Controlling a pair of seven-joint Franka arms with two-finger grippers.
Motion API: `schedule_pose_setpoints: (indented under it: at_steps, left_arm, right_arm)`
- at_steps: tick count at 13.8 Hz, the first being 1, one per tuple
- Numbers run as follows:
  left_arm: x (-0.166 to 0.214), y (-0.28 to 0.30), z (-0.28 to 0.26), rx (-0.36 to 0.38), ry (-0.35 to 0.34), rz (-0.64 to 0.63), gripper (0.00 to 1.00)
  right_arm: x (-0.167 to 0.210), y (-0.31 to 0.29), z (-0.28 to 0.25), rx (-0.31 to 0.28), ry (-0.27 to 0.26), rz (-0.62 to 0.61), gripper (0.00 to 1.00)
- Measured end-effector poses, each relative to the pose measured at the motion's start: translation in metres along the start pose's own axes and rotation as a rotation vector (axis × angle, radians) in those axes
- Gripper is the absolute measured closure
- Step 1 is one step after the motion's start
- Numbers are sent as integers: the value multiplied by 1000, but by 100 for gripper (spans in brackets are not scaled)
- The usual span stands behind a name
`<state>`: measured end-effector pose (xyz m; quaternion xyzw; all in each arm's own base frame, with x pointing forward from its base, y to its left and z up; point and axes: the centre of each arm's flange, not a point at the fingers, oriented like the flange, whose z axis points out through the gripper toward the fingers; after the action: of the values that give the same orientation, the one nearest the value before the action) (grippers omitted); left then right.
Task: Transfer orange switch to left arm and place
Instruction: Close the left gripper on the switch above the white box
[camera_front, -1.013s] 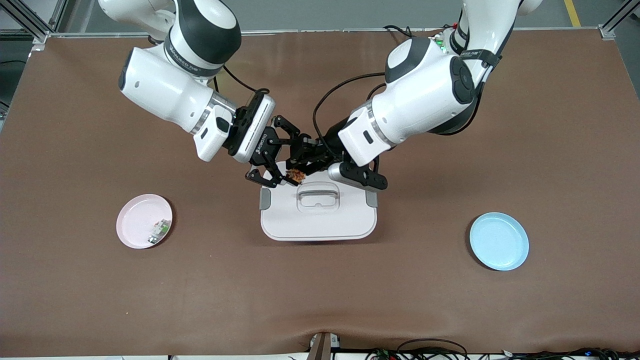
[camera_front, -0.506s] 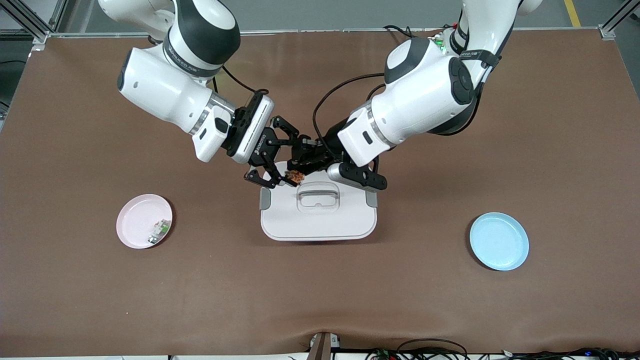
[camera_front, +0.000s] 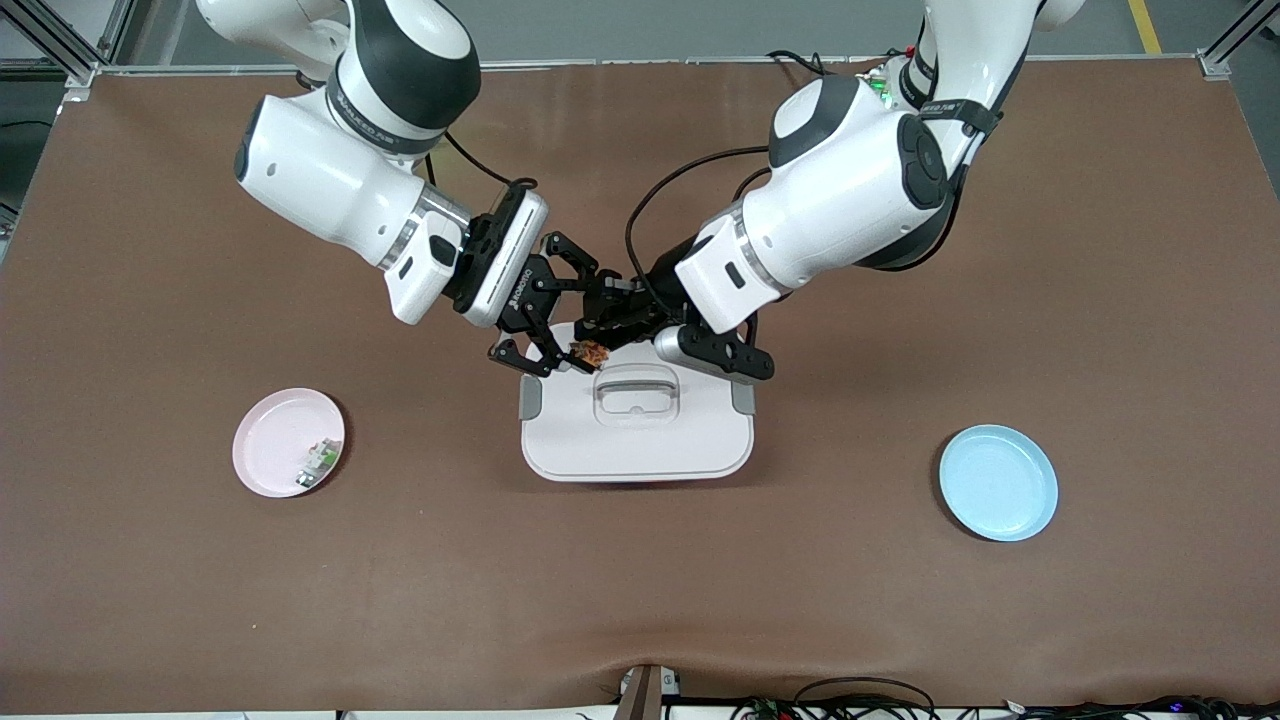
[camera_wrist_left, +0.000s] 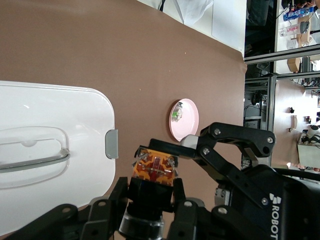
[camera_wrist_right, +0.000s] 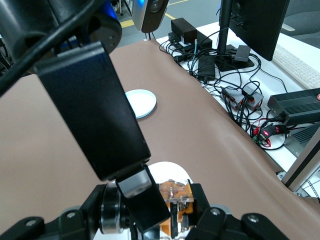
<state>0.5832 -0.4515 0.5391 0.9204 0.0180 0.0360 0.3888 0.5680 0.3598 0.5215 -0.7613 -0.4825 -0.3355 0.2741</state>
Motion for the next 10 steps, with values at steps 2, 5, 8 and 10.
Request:
schedule_pose_setpoints:
  at_steps: [2,5,8,10]
  left_arm:
    - [-1,2,0,-3,-1,4,59]
    - [-2,2,0,5,2,15,59]
    - [-1,1,0,9,4,15,59]
    - [2,-2,-1,13,8,12,59]
  right_arm:
    - [0,-1,1,1,0,-1,4]
    - [0,-1,1,1,0,0,0]
    - [0,-1,1,1,0,2,0]
    - [0,-1,1,1,0,3,0]
